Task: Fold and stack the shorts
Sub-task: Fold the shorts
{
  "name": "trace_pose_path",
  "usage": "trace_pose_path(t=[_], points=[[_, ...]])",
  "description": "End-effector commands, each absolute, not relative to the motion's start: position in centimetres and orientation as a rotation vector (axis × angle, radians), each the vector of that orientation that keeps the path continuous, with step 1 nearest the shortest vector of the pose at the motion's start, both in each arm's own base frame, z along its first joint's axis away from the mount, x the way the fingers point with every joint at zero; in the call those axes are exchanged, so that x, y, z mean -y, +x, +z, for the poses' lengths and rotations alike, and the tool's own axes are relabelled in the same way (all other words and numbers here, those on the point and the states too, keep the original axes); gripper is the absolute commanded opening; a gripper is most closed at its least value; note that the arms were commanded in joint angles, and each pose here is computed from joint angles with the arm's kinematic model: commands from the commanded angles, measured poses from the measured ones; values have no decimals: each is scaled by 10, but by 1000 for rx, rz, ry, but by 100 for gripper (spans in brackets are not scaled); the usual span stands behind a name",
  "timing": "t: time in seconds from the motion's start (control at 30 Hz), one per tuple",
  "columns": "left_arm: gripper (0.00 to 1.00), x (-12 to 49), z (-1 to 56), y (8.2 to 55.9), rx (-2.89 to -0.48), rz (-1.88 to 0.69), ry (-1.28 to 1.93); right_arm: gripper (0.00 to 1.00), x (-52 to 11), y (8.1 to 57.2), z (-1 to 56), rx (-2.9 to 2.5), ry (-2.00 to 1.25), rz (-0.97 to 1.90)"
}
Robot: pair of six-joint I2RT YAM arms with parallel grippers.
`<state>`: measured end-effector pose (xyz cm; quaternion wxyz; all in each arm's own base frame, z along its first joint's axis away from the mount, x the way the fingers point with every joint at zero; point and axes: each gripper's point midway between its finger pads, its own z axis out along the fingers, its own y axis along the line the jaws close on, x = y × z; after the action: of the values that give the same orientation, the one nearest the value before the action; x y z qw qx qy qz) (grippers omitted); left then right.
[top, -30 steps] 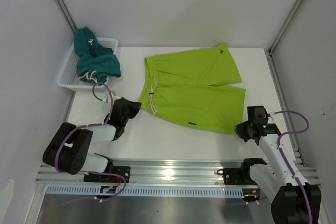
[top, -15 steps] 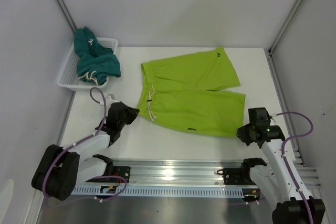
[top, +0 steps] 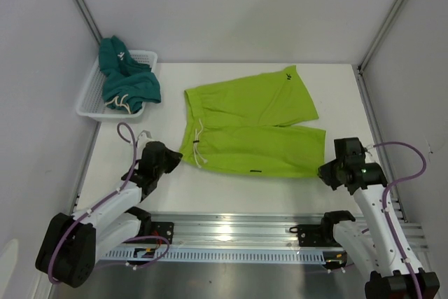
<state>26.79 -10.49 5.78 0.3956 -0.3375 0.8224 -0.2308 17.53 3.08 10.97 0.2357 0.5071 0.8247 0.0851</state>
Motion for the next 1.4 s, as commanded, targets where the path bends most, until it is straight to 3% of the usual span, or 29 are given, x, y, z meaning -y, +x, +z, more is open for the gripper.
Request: trace_pose_path(t=[0.0, 0.67, 0.97, 1.37], points=[[0, 96, 54, 266, -2103, -505, -881, 0, -22, 185, 127, -2224, 1366, 186], [0, 85, 107, 273, -2028, -471, -1101, 0, -31, 253, 181, -2173, 1230, 264], [0, 93, 156, 309, -2008, -447, -1101, 0, -37, 313, 227, -2096, 1142, 326], [0, 84, 169, 348, -1991, -457, -1215, 0, -39, 384, 279, -1980, 1074, 420]])
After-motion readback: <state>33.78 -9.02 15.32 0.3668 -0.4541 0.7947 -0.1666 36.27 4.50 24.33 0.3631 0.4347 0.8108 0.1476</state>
